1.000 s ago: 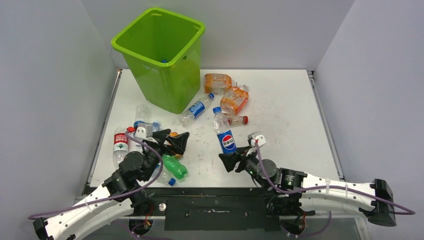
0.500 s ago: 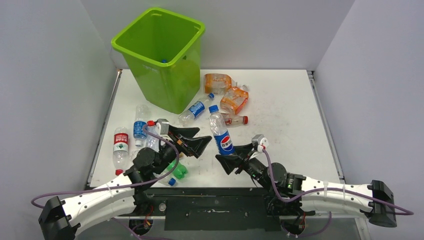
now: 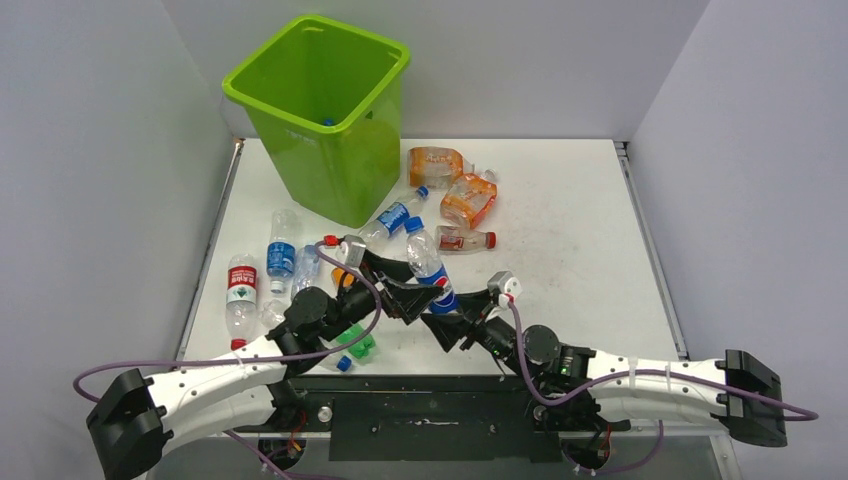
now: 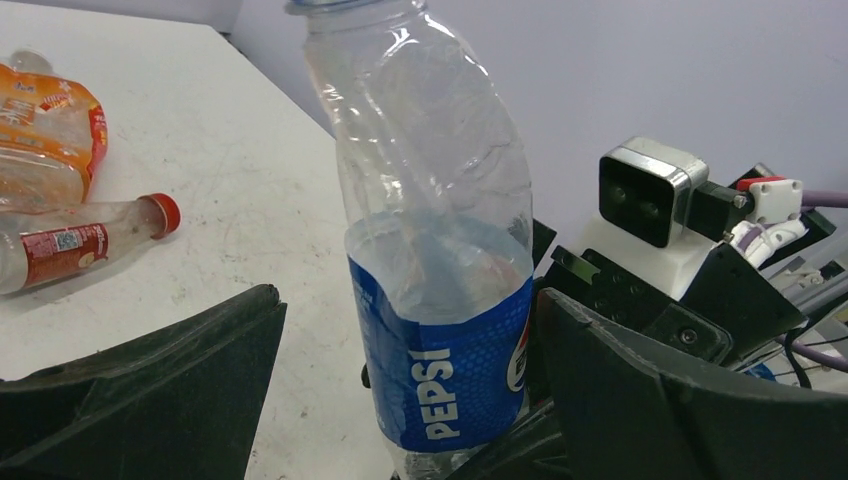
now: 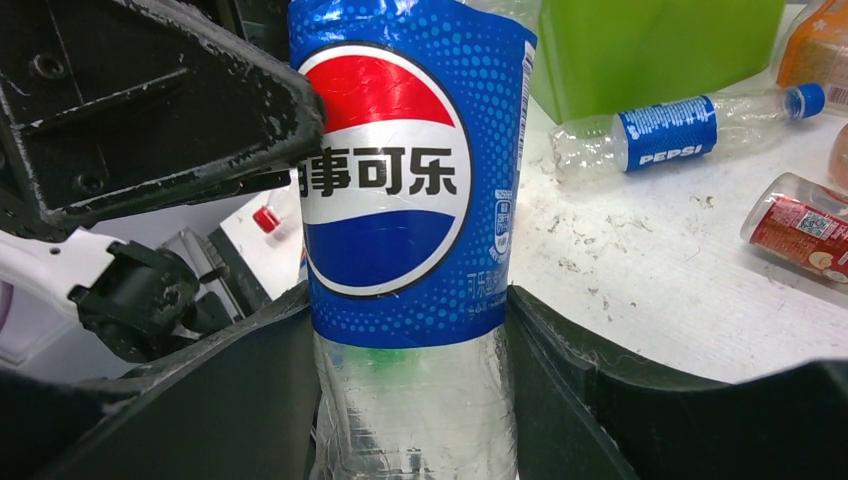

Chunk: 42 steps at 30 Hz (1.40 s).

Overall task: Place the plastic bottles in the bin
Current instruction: Place the plastic bottle in the trash bin.

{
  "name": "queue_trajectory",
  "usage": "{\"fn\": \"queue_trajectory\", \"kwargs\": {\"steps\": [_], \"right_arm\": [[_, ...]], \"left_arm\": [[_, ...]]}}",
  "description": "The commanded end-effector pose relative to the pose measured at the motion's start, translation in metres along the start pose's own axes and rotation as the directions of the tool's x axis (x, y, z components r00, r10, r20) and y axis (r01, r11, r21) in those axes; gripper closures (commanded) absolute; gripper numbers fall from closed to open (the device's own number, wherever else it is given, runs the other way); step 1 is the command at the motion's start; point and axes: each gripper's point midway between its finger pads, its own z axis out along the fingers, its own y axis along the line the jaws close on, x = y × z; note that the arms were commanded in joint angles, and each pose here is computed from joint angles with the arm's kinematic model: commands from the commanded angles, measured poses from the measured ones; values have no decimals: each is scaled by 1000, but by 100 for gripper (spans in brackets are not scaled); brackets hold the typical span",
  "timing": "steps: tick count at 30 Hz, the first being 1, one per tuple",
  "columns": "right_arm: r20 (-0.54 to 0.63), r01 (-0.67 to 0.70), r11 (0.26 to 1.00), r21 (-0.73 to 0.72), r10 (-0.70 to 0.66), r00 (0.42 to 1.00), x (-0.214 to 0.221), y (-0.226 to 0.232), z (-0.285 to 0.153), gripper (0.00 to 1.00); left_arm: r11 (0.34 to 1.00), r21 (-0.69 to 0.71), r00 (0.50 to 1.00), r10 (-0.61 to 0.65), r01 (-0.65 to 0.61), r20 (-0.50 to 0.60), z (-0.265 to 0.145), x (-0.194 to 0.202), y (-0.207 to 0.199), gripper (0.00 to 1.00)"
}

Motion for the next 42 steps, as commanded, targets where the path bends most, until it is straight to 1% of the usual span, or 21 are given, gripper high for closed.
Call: {"fn": "queue_trajectory", "kwargs": {"steps": [1,4,6,7,8,9,10,11,13,15,17,19,22,24,28,32,35,36,42], "right_arm": [[58,-5,999,-49,8,998,-20,16,8,53],[56,-2,999,-43,4,998,-20,15,8,53],[46,3,999,-42,-1,999,-19,16,8,46],[30,9,999,-38,-8,1000,-17,15,8,40],[12,16,999,-44,-15,1000,-16,17,8,30],[-8,23,999,-50,-23,1000,-14,18,8,18],[-28,25,998,-54,-27,999,-14,20,8,9],[-60,28,998,-59,-31,998,-11,22,7,2],[-107,31,995,-91,-41,993,-16,32,5,10],[-151,32,991,-130,-52,987,-19,41,0,10],[-161,26,983,-184,-56,985,-30,53,-7,10],[-142,14,979,-202,-43,989,-46,58,-13,10],[-65,-15,981,-194,3,998,-78,61,-17,10],[-22,-31,986,-162,28,999,-95,59,-14,11],[24,-34,988,-153,38,999,-118,68,1,10],[13,-22,987,-161,24,1000,-120,77,20,7],[-4,-27,988,-149,26,1000,-114,76,30,3],[-8,-31,990,-139,30,1000,-112,73,32,3],[-12,-71,990,-124,70,997,-107,57,39,22]], "left_arm": [[994,111,1000,-8,5,28,9,-18,-30,1],[992,126,1000,0,-2,16,9,-15,-32,23],[993,119,1000,1,-4,23,8,-16,-31,42],[993,116,1000,4,-7,31,7,-17,-30,49],[994,112,999,7,-11,36,6,-18,-29,55],[994,110,999,15,-19,44,4,-19,-29,59],[994,106,999,25,-30,48,3,-21,-28,61],[994,102,998,40,-45,52,1,-23,-28,63],[992,93,995,86,-90,51,-3,-25,-27,67],[983,88,986,158,-162,50,-10,-30,-28,69],[971,90,975,222,-223,27,-15,-28,-27,71],[954,112,961,277,-278,20,-23,-28,-31,72],[932,161,945,328,-325,13,-31,-26,-38,73],[921,193,940,342,-339,18,-35,-26,-44,74],[906,249,937,350,-341,11,-39,-24,-55,76],[901,281,938,346,-330,-10,-39,-22,-62,78],[897,300,939,343,-326,-5,-40,-24,-68,80],[895,304,940,341,-325,0,-41,-25,-69,80],[888,331,942,335,-320,15,-43,-30,-78,81]]}}
